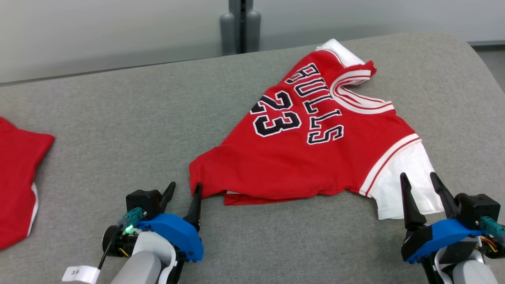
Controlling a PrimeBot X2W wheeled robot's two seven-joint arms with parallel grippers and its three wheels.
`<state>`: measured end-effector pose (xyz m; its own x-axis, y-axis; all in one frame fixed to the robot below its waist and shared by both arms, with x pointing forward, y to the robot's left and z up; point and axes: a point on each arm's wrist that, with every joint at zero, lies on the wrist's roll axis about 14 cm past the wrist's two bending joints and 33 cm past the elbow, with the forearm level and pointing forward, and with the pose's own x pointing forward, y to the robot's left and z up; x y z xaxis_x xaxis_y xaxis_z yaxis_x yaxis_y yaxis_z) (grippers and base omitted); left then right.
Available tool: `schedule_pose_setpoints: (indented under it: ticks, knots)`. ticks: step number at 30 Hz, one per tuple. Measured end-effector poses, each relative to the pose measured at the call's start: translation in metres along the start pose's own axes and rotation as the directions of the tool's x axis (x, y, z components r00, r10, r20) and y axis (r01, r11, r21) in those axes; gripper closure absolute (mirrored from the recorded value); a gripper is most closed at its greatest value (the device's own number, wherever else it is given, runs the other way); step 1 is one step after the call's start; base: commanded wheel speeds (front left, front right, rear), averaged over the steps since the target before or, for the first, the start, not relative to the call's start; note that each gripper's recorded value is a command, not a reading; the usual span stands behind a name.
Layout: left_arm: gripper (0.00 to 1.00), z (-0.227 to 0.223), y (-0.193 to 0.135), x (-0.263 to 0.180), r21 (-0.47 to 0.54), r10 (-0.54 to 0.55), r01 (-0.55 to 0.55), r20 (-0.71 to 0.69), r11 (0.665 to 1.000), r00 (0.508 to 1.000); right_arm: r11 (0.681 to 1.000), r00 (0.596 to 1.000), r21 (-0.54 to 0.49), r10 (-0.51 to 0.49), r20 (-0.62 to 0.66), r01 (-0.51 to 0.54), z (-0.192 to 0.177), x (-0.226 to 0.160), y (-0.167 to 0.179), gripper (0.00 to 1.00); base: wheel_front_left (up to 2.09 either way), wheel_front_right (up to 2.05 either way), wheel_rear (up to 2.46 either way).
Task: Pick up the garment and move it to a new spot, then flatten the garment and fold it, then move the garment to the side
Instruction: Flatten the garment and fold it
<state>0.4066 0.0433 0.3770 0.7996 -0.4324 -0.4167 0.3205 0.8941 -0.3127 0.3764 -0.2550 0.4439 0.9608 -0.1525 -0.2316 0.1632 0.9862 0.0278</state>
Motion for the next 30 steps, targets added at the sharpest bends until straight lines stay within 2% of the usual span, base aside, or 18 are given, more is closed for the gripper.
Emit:
schedule_pose_setpoints:
  ticks: [6,11,18,19,20,21,26,30]
  knots:
    - [0.00,-0.011,-0.007,0.018,-0.015,-0.030,0.029,-0.054,0.999,0.998,1.000,0.999,0.013,-0.026,-0.019,0.026,-0.011,0.000,-0.008,0.00,0.00,0.00,0.00]
    - [0.00,-0.027,-0.010,0.024,0.025,-0.041,0.045,-0.139,0.999,0.989,0.999,0.998,0.010,-0.051,-0.039,0.052,-0.018,0.001,-0.017,0.00,0.00,0.00,0.00]
    - [0.00,-0.038,-0.023,0.023,0.036,-0.085,0.095,-0.209,0.995,0.974,0.994,0.981,0.007,-0.107,-0.163,0.109,-0.045,0.001,-0.035,0.00,0.00,0.00,0.00]
    - [0.16,-0.039,-0.024,0.022,0.033,-0.090,0.099,-0.218,0.995,0.972,0.994,0.979,0.008,-0.107,-0.172,0.110,-0.047,0.001,-0.035,0.00,0.00,0.00,0.00]
    - [0.72,-0.040,-0.024,0.021,0.036,-0.091,0.102,-0.228,0.994,0.969,0.994,0.977,0.008,-0.109,-0.182,0.112,-0.050,0.002,-0.035,0.00,0.00,0.00,0.00]
    - [1.00,-0.041,-0.024,0.020,0.036,-0.092,0.103,-0.237,0.994,0.967,0.993,0.973,0.008,-0.112,-0.201,0.116,-0.053,0.002,-0.036,0.00,0.00,0.00,0.00]
    - [1.00,-0.048,-0.028,0.015,0.030,-0.103,0.116,-0.272,0.993,0.957,0.988,0.939,0.011,-0.142,-0.313,0.153,-0.078,0.000,-0.046,0.00,0.00,0.00,0.00]
    - [1.00,-0.048,-0.027,0.012,0.028,-0.101,0.113,-0.275,0.993,0.956,0.986,0.933,0.003,-0.155,-0.325,0.165,-0.080,0.005,-0.049,0.00,0.00,0.00,0.00]
